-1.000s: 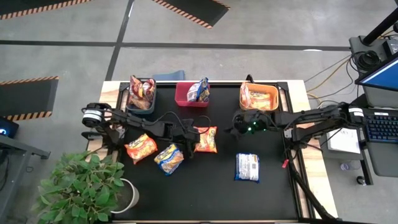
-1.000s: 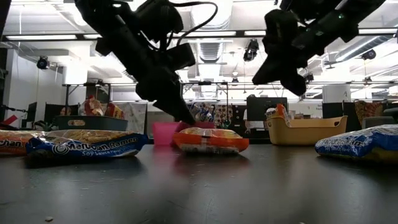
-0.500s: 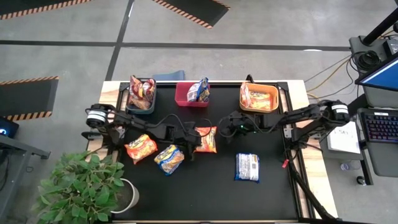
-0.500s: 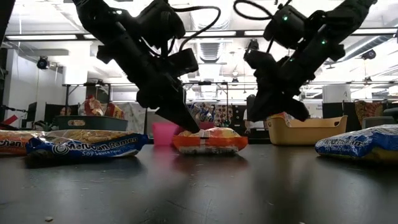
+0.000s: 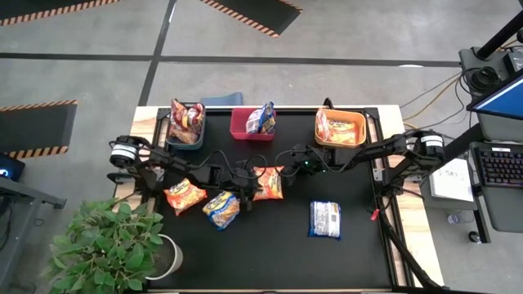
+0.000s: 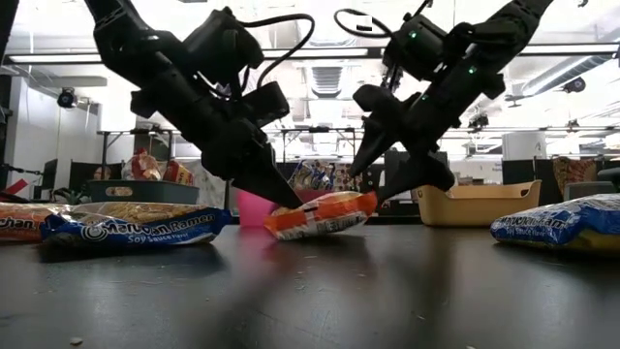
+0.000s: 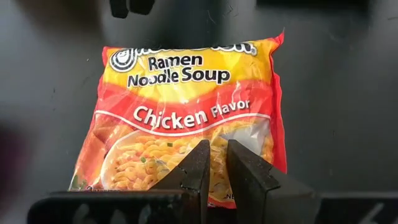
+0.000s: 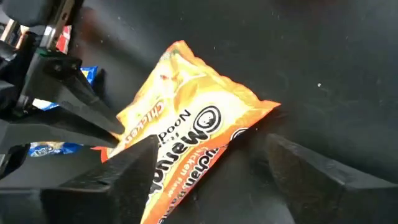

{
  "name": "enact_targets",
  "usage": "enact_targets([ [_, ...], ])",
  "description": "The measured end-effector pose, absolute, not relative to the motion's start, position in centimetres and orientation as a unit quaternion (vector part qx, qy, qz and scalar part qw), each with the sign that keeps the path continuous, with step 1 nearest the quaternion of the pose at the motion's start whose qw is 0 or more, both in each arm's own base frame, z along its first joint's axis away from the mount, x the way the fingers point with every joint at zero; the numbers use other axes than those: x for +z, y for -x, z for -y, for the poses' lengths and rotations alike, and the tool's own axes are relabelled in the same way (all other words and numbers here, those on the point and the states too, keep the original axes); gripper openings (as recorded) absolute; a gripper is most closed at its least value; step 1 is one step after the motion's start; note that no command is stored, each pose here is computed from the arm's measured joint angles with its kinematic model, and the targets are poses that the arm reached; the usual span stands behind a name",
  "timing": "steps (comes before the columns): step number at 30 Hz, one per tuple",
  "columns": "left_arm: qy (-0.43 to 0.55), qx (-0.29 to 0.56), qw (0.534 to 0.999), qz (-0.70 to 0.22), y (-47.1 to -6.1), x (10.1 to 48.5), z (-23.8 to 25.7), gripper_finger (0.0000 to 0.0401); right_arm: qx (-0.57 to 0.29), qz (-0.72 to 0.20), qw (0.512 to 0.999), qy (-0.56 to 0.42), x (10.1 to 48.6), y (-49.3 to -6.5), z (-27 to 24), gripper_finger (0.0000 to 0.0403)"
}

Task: Sort Maruchan noodles
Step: Put the orange noodle pack into the yellow bin

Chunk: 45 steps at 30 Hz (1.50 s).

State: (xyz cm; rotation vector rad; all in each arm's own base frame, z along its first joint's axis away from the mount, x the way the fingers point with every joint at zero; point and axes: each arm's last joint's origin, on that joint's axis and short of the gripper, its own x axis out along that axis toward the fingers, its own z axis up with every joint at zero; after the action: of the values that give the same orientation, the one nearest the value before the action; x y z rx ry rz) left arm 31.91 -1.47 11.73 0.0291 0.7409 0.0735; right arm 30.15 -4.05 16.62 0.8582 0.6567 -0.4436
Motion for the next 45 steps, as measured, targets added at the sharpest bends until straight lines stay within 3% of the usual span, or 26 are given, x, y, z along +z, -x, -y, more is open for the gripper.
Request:
enact_targets([
  [7,-0.006,0.04,0.939,-0.341,-31.2,11.1,1.4,0.0038,-0.204,-0.32,0.821,-0.426,15.6,-30.6,4.1,0.0324],
  [18,-0.002,0.053,0.944,-0.327,-30.2,10.4,1.3,0.0038,-0.118,-0.283,0.832,-0.462,12.9,-33.2,3.9,0.0327],
  [26,-0.001,0.053,0.946,-0.32,-30.0,10.3,1.3,0.0038,-0.057,-0.252,0.853,-0.454,13.0,-34.1,3.7,0.0319],
  [30,-0.001,0.053,0.947,-0.316,-30.1,10.3,1.3,0.0038,-0.062,-0.258,0.848,-0.459,12.9,-34.0,3.7,0.0281],
  [40,-0.001,0.05,0.952,-0.301,-30.1,10.9,1.3,0.0038,-0.078,-0.268,0.844,-0.459,12.7,-33.9,3.8,0.0124],
  [45,-0.027,0.043,0.953,-0.3,-29.6,12.2,1.3,0.0038,-0.063,-0.264,0.849,-0.453,13.3,-33.9,3.7,0.0096],
])
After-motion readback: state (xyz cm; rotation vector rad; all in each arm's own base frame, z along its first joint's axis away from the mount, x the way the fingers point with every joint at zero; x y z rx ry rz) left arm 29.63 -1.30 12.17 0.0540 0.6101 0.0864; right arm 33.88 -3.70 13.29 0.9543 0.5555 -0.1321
